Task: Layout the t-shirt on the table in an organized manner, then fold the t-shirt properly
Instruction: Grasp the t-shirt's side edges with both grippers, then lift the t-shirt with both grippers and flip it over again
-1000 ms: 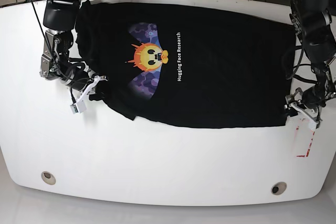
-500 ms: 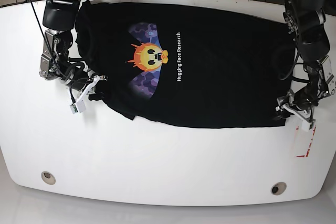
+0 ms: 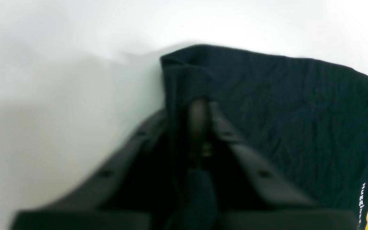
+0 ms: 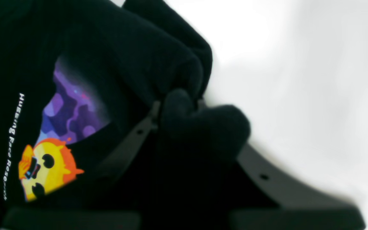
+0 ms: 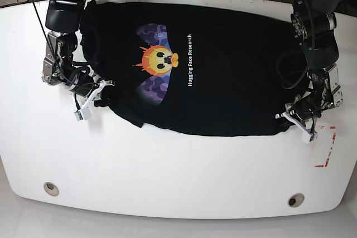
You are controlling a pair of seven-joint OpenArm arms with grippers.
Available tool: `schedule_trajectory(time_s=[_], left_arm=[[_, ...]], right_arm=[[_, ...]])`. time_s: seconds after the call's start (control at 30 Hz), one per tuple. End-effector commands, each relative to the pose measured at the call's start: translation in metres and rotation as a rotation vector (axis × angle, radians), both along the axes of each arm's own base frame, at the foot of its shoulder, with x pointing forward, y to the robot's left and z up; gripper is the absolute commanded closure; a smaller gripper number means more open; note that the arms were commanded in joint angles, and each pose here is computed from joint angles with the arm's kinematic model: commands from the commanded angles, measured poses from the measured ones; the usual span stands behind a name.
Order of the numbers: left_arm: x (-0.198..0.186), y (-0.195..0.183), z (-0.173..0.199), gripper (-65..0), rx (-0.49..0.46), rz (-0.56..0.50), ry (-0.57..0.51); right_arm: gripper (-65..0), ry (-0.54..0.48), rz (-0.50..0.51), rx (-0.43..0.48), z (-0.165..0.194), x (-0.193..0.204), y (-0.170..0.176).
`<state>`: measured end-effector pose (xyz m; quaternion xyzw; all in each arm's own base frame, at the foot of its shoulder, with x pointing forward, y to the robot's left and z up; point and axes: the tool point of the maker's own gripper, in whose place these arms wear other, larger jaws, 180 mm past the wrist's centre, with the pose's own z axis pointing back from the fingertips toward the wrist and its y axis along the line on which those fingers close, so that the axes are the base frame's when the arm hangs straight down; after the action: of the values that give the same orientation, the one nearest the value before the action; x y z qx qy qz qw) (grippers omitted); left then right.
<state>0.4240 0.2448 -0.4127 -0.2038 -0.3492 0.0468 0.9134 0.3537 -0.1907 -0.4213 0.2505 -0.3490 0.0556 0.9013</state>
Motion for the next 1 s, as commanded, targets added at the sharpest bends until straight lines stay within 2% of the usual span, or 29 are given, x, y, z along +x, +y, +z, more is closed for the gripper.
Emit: schedule_trajectory(time_s=[0.0, 0.1, 0.23, 0.47, 0.6, 0.97], left_arm=[[0.012, 0.006, 0.018, 0.0, 0.013, -0.003, -0.037], [0.013, 0.006, 0.019, 0.0, 0.01, -0.003, -0.041], [0.016, 0.009, 0.031, 0.0, 0.038, -0.02, -0.065], [0.015, 0.023, 0.073, 0.0, 0.173, -0.098, -0.118], [0.005, 0.032, 0.093, 0.0, 0.241, -0.122, -0.155], [-0.003, 0.034, 0.138, 0.0, 0.395, -0.168, -0.214]], right_arm=[[-4.9, -0.035, 0.001, -0.024, 0.013, 0.01, -0.008], [-4.8, -0.058, 0.012, -0.037, 0.02, 0.009, -0.006], [-1.0, -0.096, 0.063, -0.086, 0.035, 0.002, -0.001], [0.0, -0.151, 0.152, -0.194, 0.064, -0.017, 0.006], [0.0, -0.206, 0.161, -0.248, 0.085, -0.031, 0.004], [0.0, -0.239, 0.189, -0.357, 0.109, -0.037, -0.012]])
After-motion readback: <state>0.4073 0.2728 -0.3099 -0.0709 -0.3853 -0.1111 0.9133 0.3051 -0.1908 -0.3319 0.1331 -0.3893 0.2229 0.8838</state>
